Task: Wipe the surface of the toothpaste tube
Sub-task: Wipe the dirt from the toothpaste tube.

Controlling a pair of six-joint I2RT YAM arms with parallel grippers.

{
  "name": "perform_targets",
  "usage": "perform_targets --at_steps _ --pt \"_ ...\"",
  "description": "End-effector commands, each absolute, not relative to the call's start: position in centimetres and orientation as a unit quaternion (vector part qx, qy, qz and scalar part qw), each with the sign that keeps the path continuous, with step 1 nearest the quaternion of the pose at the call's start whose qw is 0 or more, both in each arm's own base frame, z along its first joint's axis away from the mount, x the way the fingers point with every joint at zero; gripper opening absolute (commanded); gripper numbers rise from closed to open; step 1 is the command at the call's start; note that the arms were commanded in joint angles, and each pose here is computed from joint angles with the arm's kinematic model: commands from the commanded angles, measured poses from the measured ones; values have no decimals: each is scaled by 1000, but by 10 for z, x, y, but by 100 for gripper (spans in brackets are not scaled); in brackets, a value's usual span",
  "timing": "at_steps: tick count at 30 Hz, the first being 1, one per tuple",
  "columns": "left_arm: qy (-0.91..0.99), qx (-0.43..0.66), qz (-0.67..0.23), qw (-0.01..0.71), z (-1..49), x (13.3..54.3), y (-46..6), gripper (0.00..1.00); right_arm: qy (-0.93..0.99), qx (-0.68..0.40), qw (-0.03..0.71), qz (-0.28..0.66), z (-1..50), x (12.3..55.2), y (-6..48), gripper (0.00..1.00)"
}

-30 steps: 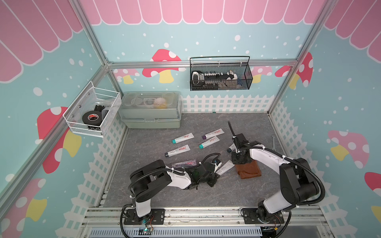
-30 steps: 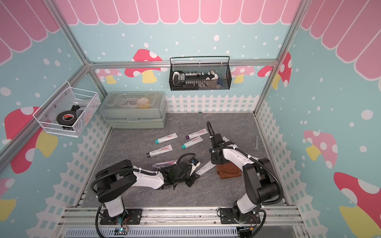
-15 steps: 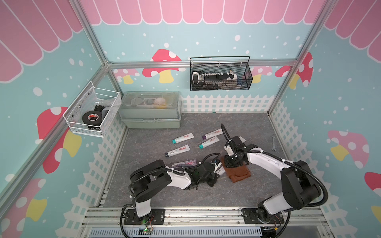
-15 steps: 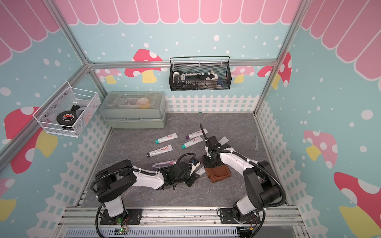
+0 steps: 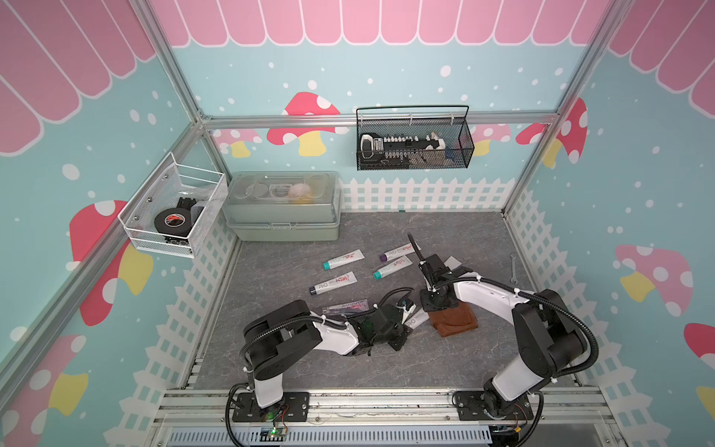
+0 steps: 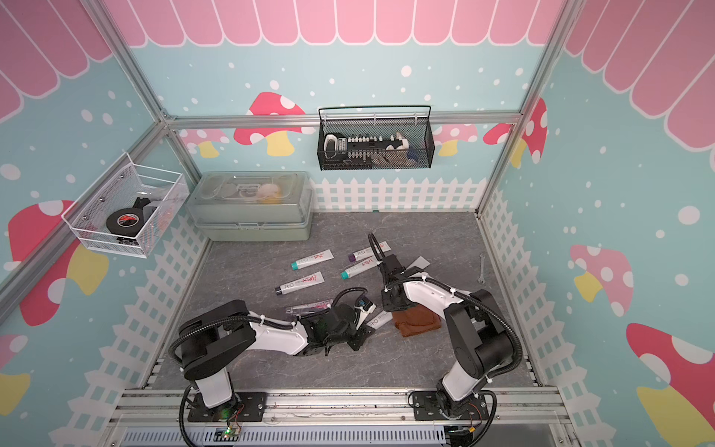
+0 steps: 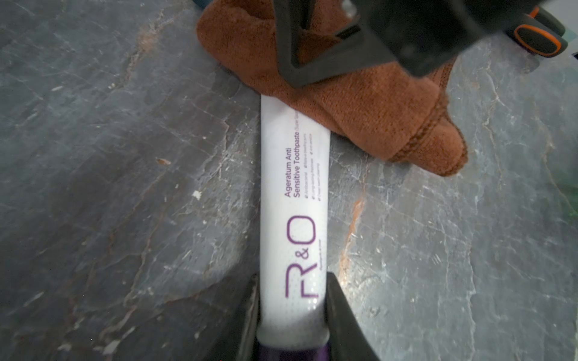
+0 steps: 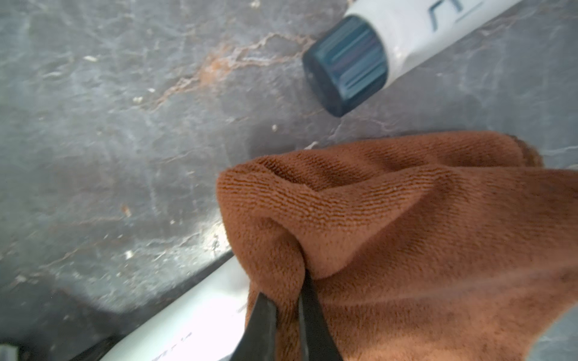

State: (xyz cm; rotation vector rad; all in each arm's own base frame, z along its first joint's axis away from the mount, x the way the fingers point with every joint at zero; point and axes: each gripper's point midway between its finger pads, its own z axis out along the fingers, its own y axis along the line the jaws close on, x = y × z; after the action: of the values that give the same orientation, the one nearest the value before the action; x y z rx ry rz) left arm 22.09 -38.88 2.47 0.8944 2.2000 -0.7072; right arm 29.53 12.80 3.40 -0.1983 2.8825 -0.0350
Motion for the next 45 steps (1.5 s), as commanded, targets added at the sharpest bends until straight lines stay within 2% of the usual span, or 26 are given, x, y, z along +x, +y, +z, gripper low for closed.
perform_targets --at_steps 1,8,15,19,25,28,36,45 --pt "862 329 -234 306 8 220 -366 17 992 -49 81 -83 14 284 91 10" --pt "862 329 -237 304 8 218 -366 17 994 -5 104 -45 29 293 72 10" --pt "862 330 -239 302 7 219 -368 17 983 -31 144 108 78 284 122 10" --pt "863 331 -237 300 5 219 -370 17 979 -52 135 144 81 272 143 10" --pt "863 332 -237 298 5 220 -371 17 984 -75 91 133 44 260 162 10" --pt "863 332 -236 298 5 220 -371 17 989 -89 71 97 25 255 163 10" --pt "864 332 -234 299 6 220 -369 16 989 -78 79 -101 17 266 97 10" --pt "864 328 -234 303 7 220 -366 16 994 -35 76 -67 9 279 87 10"
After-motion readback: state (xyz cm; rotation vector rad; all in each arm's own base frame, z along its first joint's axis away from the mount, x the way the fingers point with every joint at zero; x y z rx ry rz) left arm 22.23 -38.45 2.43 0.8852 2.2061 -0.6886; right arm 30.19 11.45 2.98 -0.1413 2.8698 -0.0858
